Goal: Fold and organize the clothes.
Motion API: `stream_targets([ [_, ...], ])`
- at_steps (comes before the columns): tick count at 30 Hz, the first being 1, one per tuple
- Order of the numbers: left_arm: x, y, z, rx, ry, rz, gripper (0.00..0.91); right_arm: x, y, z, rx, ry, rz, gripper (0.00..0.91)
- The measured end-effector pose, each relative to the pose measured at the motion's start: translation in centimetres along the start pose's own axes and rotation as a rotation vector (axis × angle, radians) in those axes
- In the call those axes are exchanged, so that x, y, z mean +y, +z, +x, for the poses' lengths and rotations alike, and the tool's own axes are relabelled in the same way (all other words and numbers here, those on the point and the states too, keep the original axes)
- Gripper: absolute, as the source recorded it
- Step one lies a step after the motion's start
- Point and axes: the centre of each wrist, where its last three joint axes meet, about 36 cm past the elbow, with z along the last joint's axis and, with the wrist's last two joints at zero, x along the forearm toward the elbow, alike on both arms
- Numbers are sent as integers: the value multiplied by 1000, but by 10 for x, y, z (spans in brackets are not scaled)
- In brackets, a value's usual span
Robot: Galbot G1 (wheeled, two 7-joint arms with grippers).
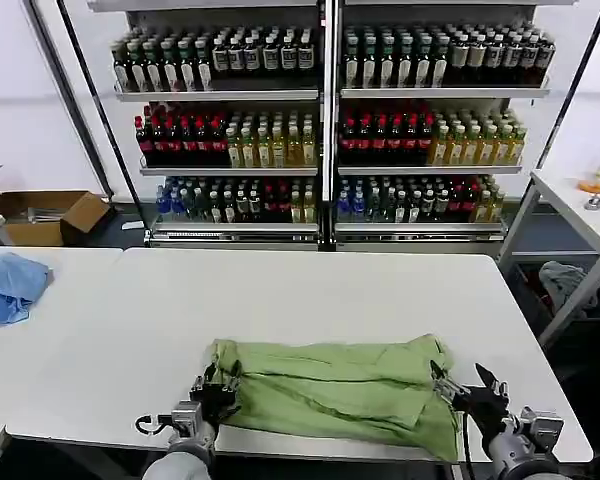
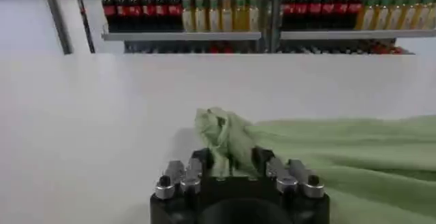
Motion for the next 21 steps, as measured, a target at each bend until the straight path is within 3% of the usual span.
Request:
stream_targets([
  [6, 19, 1, 1, -1, -13, 21, 40, -1, -3, 1, -6, -4, 0, 907],
  [11, 54, -9, -4, -14, -69, 31, 40, -2, -5, 1, -9, -5, -1, 907],
  [21, 132, -66, 5, -114, -154, 92, 40, -4, -9, 4, -16, -8, 1, 907],
])
